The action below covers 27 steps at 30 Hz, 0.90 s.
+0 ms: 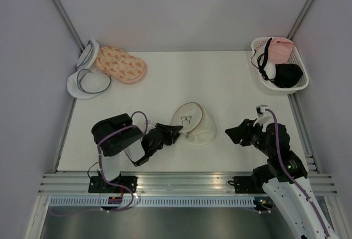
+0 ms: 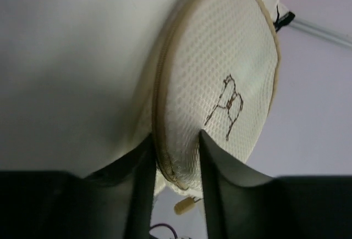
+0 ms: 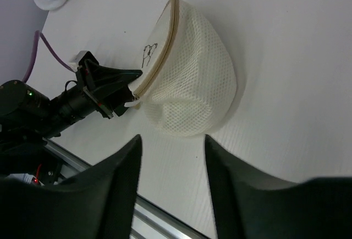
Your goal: Unzip the laundry bag and remove the bra
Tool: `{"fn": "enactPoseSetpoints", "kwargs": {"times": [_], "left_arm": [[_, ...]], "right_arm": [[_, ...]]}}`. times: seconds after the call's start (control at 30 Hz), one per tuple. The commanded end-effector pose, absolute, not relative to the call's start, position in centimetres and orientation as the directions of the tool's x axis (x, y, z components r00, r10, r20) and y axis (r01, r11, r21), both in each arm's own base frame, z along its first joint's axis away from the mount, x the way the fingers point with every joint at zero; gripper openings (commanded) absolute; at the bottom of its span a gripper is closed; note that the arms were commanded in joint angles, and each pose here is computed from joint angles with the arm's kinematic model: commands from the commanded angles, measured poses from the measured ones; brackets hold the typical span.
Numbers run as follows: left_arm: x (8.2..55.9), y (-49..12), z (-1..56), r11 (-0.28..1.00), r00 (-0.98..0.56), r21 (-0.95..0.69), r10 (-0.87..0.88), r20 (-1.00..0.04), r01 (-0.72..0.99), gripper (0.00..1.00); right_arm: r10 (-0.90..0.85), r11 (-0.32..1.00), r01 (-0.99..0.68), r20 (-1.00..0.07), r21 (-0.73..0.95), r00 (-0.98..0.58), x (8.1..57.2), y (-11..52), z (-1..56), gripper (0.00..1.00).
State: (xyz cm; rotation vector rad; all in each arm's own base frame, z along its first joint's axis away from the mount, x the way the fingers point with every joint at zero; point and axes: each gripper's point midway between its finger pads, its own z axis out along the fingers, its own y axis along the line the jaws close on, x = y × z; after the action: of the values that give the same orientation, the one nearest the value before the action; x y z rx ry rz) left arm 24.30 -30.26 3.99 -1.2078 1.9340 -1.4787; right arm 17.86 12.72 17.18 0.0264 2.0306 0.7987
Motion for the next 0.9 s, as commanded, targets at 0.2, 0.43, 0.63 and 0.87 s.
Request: {"fn": "enactPoseSetpoints", "kwargs": {"times": [0.2, 0.43, 0.63, 0.87], "left_arm": [[26.9, -29.9, 11.1, -0.084, -0.585, -0.993, -0.803, 0.116, -0.082, 0.02], [25.9, -32.9, 13.0, 0.134, -0.703, -0.990, -0.699, -0.130, 0.050, 0.02], [25.8, -34.4, 18.4, 0.408, -0.657, -0.885, -0.606, -0.448, 0.226, 0.02], [25.4, -34.3, 18.3, 0.485, -0.647, -0.850, -0.586, -0.488, 0.203, 0.02]], "right_arm": [[0.268, 0.749, -0.373, -0.766, 0.547, -0.585, 16.4, 13.8, 19.3, 0.18], [0.255, 0.744, -0.389, -0.768, 0.544, -0.587, 16.9, 14.2, 21.0, 0.10], [0.247, 0.715, -0.426, -0.771, 0.554, -0.587, 17.8, 15.3, 22.1, 0.02], [0.218, 0.720, -0.466, -0.804, 0.515, -0.553, 18.6, 17.4, 24.8, 0.01]]}}
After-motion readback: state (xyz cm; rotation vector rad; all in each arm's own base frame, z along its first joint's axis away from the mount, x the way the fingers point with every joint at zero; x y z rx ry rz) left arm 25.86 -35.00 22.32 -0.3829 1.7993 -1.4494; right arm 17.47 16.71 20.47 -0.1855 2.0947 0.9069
